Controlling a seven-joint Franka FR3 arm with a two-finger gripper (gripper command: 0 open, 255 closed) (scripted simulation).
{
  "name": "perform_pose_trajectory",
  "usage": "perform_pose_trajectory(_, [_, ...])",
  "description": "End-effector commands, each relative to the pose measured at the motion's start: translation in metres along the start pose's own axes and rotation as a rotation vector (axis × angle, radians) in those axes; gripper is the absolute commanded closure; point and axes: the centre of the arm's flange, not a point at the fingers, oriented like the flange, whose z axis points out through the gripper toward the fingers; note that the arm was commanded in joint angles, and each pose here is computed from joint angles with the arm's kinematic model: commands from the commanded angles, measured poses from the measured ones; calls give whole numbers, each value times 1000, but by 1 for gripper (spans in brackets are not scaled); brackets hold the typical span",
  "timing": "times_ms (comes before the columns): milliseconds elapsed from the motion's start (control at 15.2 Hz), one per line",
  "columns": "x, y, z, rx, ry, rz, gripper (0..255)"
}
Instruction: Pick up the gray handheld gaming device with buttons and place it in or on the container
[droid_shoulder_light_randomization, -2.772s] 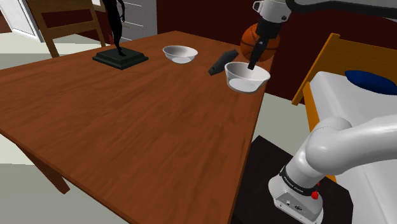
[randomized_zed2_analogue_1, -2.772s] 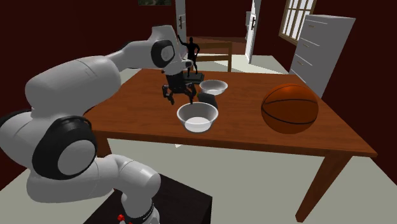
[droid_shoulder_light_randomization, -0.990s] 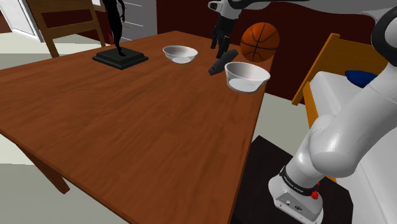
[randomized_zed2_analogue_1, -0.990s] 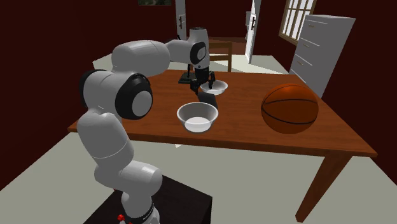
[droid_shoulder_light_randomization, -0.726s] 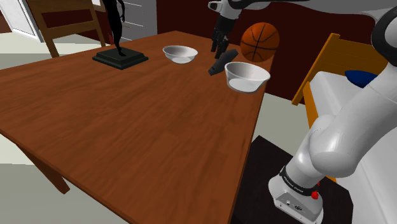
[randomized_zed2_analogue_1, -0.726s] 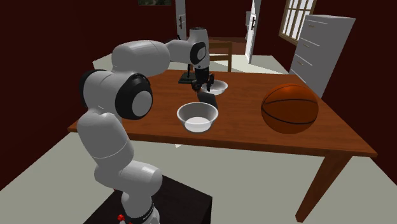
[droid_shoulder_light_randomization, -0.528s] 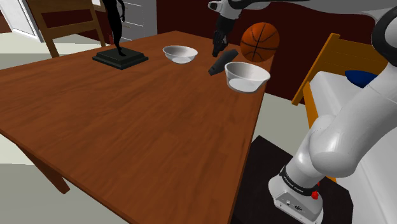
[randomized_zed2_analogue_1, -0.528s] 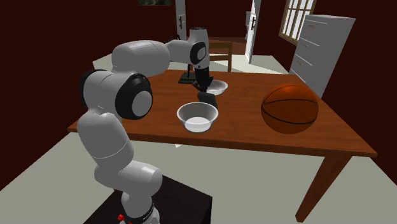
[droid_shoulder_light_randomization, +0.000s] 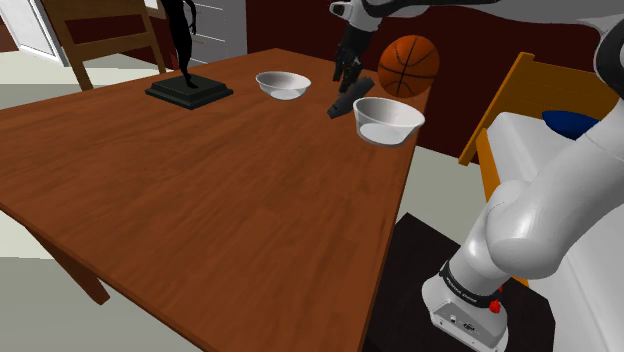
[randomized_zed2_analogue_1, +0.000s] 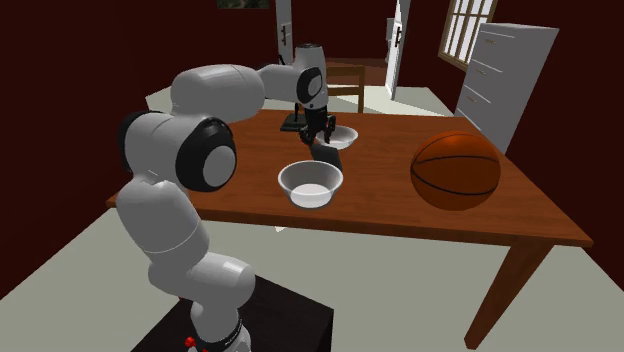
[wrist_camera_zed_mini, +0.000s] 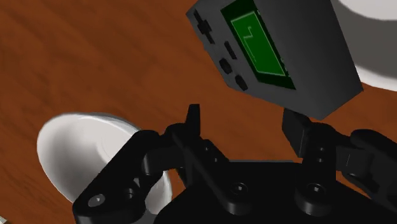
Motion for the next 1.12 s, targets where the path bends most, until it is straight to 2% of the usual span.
perform_pose_trajectory(0, [-16,-30,-12,-107,51,-13,0])
perform_pose_trajectory(198, [-48,-91,-22,-305,144,-39,0])
perform_pose_trajectory(726, [-43,-79,16,-306,145,-39,0])
perform_pose_trajectory(1056, [-43,-79,16,-306,145,-39,0])
